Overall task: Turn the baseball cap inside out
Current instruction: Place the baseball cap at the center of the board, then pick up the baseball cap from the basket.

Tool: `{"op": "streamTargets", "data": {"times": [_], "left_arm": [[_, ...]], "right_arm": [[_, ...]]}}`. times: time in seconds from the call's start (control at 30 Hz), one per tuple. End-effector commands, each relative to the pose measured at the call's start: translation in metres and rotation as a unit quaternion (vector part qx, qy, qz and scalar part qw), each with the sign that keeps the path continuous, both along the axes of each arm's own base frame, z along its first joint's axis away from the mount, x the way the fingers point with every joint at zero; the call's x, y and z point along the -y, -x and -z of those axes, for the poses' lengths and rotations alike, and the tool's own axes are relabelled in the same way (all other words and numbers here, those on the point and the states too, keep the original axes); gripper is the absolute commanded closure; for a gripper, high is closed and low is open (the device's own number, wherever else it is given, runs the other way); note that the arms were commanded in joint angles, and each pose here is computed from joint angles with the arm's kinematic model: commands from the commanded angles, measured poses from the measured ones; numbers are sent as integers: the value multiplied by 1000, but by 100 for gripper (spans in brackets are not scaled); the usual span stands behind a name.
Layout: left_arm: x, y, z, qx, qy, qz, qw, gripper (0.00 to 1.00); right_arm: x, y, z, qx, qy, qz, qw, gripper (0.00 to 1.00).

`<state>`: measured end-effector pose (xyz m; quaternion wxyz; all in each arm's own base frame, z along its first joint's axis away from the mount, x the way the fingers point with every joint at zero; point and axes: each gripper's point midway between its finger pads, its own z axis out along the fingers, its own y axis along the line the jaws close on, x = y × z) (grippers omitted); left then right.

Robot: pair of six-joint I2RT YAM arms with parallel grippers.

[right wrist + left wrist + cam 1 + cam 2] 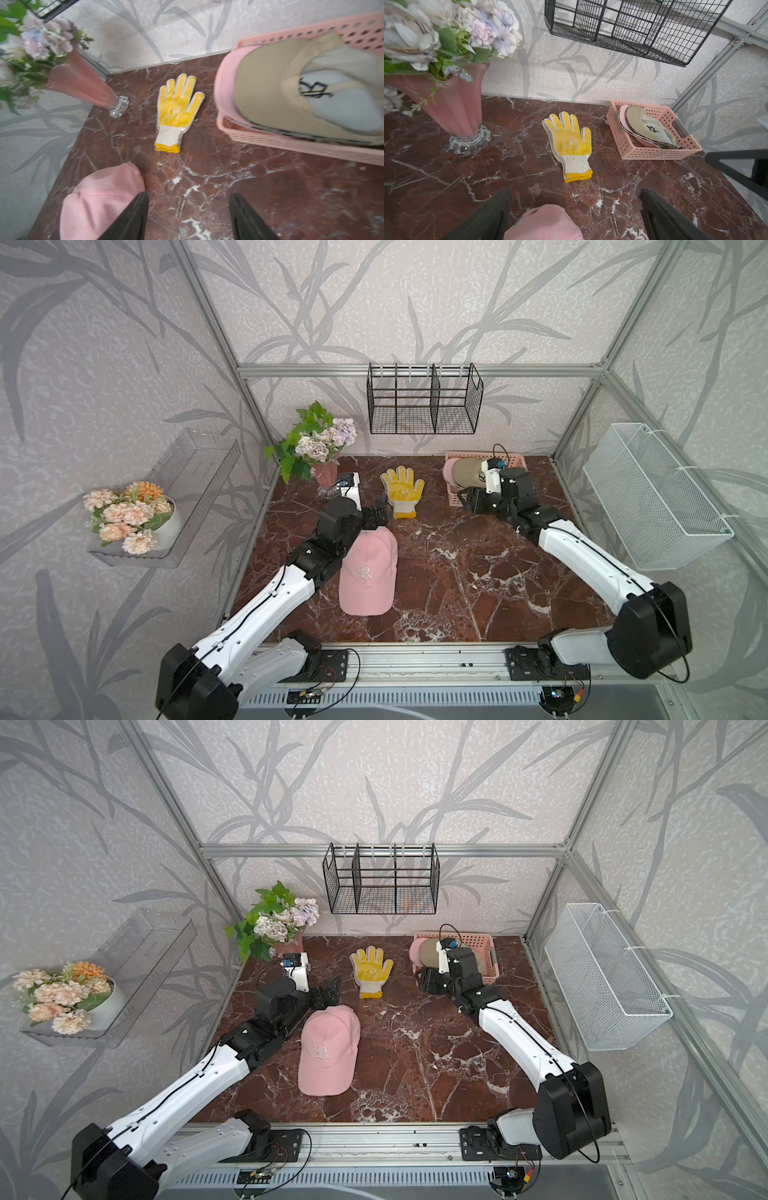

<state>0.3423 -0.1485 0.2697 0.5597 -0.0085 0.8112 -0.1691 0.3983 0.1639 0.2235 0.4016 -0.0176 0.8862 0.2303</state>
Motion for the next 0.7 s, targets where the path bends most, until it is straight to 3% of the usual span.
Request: {"op": "streamTargets", "data": {"times": [0.0, 0.2, 0.47, 0.67], "left_arm": [[4, -1, 4, -7, 26, 20, 999, 0], [0, -4, 13, -13, 16, 27, 999, 0], [-1, -5, 20, -22, 12, 33, 999, 0], [-1, -6, 21, -23, 13, 35, 999, 0]], "right_arm": [[19, 2, 25, -61, 80, -31, 994, 35], [42, -32, 39, -68, 168, -43, 983, 35], [45, -47, 58, -42, 269, -140, 952, 41], [54, -64, 67, -23, 318, -166, 933, 46]]}}
